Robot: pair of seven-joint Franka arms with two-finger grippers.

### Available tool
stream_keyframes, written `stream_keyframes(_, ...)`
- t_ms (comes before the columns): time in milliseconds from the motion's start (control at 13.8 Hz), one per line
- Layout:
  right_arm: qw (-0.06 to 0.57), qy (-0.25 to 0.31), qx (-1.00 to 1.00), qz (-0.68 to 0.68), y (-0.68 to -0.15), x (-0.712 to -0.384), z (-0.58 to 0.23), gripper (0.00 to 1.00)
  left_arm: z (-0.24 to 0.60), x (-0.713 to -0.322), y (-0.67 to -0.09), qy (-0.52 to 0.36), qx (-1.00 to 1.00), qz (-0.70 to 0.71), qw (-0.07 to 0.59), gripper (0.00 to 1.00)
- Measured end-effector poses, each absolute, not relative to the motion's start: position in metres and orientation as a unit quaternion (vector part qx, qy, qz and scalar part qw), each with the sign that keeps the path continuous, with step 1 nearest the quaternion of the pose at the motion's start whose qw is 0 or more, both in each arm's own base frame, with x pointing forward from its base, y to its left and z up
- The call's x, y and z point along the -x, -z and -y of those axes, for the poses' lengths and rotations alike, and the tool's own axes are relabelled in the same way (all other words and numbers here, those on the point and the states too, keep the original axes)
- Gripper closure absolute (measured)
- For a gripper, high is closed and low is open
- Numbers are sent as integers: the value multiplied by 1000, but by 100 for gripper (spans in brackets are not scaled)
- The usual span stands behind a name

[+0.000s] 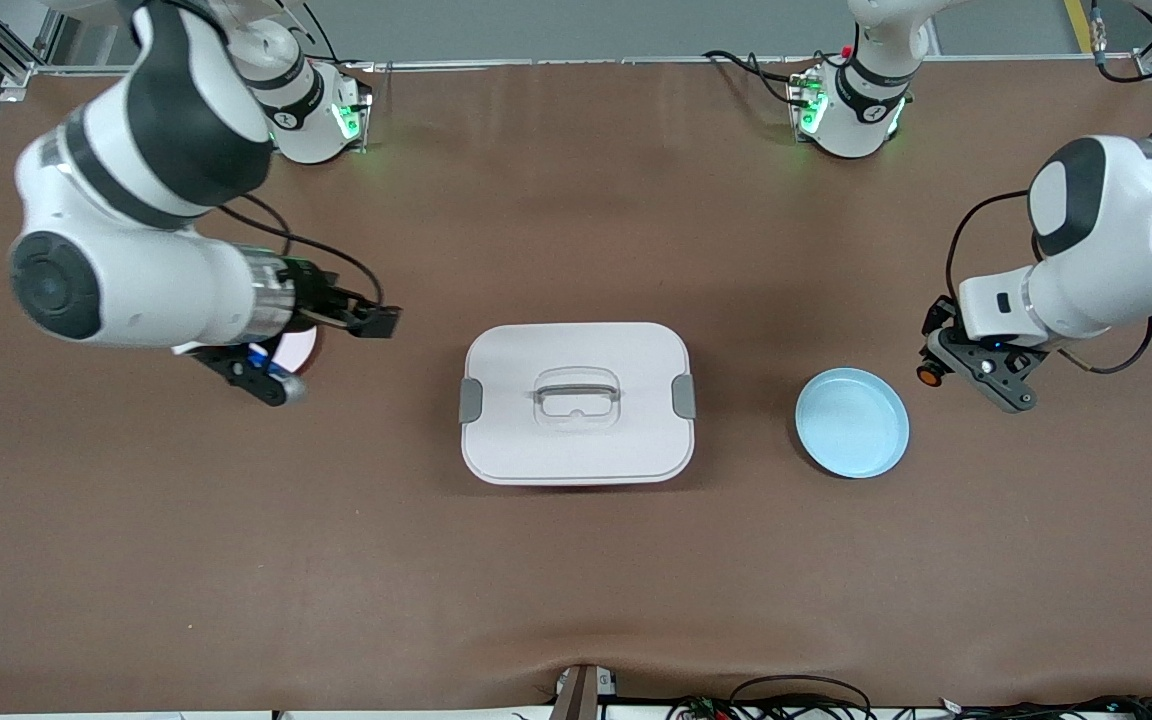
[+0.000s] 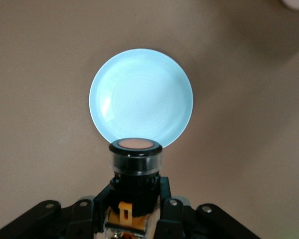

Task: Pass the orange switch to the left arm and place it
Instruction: 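Move the switch to the blue plate while the right gripper withdraws, then lower the switch onto the blue plate and open the left gripper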

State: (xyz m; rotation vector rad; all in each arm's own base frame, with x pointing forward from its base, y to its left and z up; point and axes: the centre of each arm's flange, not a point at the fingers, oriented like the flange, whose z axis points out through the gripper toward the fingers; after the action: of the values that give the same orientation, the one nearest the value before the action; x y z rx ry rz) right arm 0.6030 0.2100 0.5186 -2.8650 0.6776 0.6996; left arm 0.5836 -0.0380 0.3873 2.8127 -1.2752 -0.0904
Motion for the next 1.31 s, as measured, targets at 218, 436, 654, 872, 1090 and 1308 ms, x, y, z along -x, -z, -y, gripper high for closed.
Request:
stream_keyframes(218,34,-232,957,-173,-520,-604,-168,0,47,-593,-350,33,-876,480,13,64)
stream_keyframes(436,16,-234,965,-121,-517,-608,-130,0,71,-595,-312,28,-846,532,1,64)
stream_keyframes(654,11,-236,969,-75,-516,-612,-86,0,89,-581,-274,29,-818,574,-18,64)
stream_keyframes(872,-3,-233,972,-33,-515,-615,-49,0,96,-564,-245,25,-792,609,-34,64)
stream_keyframes(1090,1,-232,973,-10,-515,-617,-20,0,98,-559,-224,24,-771,635,-43,64)
stream_keyframes(1308,-7,-230,973,-8,-516,-617,-5,0,99,-559,-205,13,-746,663,-56,64)
